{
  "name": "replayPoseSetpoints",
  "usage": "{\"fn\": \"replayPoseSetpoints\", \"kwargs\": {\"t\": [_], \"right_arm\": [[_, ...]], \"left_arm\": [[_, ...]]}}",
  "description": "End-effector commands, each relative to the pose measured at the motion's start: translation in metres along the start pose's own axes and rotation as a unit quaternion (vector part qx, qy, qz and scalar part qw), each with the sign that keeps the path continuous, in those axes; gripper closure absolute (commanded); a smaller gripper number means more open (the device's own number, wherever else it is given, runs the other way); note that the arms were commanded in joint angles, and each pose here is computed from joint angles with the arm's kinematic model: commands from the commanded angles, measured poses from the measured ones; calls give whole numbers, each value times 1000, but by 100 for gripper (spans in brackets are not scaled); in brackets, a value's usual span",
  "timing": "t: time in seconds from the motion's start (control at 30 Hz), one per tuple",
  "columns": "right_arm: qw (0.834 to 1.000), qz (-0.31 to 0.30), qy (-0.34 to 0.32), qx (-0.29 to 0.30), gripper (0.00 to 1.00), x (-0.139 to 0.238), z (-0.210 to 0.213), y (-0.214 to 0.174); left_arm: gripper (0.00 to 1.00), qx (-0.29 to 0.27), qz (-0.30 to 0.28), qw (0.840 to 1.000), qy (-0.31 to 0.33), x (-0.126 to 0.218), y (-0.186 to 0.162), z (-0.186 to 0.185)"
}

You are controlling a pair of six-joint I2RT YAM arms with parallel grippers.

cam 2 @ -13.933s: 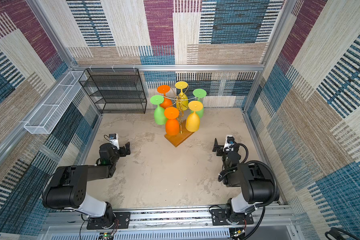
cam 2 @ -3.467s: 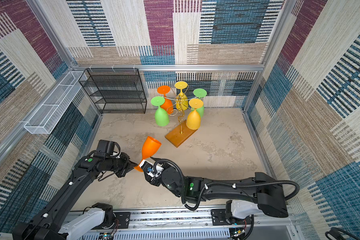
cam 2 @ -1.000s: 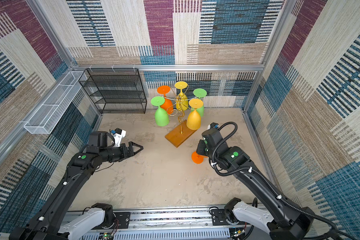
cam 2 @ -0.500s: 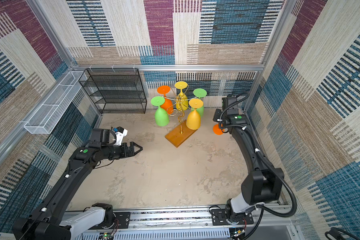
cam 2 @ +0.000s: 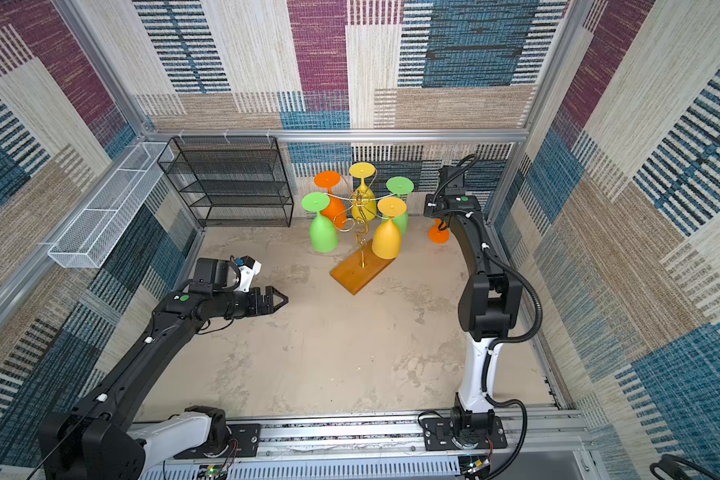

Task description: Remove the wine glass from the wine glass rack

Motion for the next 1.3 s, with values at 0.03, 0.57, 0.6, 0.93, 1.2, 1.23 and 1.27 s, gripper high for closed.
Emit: {"fn": "replayPoseSetpoints", "kwargs": {"t": [0.03,0.57,0.6,0.93,1.2,1.23,1.27], "right_arm": [[1000,-11,6,22,100,-19,0,13],[997,24,57,40,100,-58,12,4],[997,27,57,42,100,-58,13,2],[996,41,58,56,89,-59,20,-3],[997,-1,57,52,46,-29,23,22],[997,-12,56,49,41,-22,23,27],[997,-22,53,46,37,-15,22,32]], "left_arm": [[2,-37,-15,999,2,1,-1,0],[2,-46,-24,999,13,7,-3,0],[2,-46,-24,999,12,6,-3,0],[2,-49,-28,998,11,9,-2,-2],[2,-55,-41,998,16,16,-4,-4],[2,-56,-42,997,16,18,-4,-5],[2,-58,-46,997,15,19,-4,-5]]}}
Point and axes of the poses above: each gripper's point midway between its finger pads, its own x axis back along the fingers, its own z axis along the line the jaws close on, y = z × x, the point moved 9 cm from there along x, back along the fingers, and after that the axes turned 2 degrees about x, right-handed, at the moved point
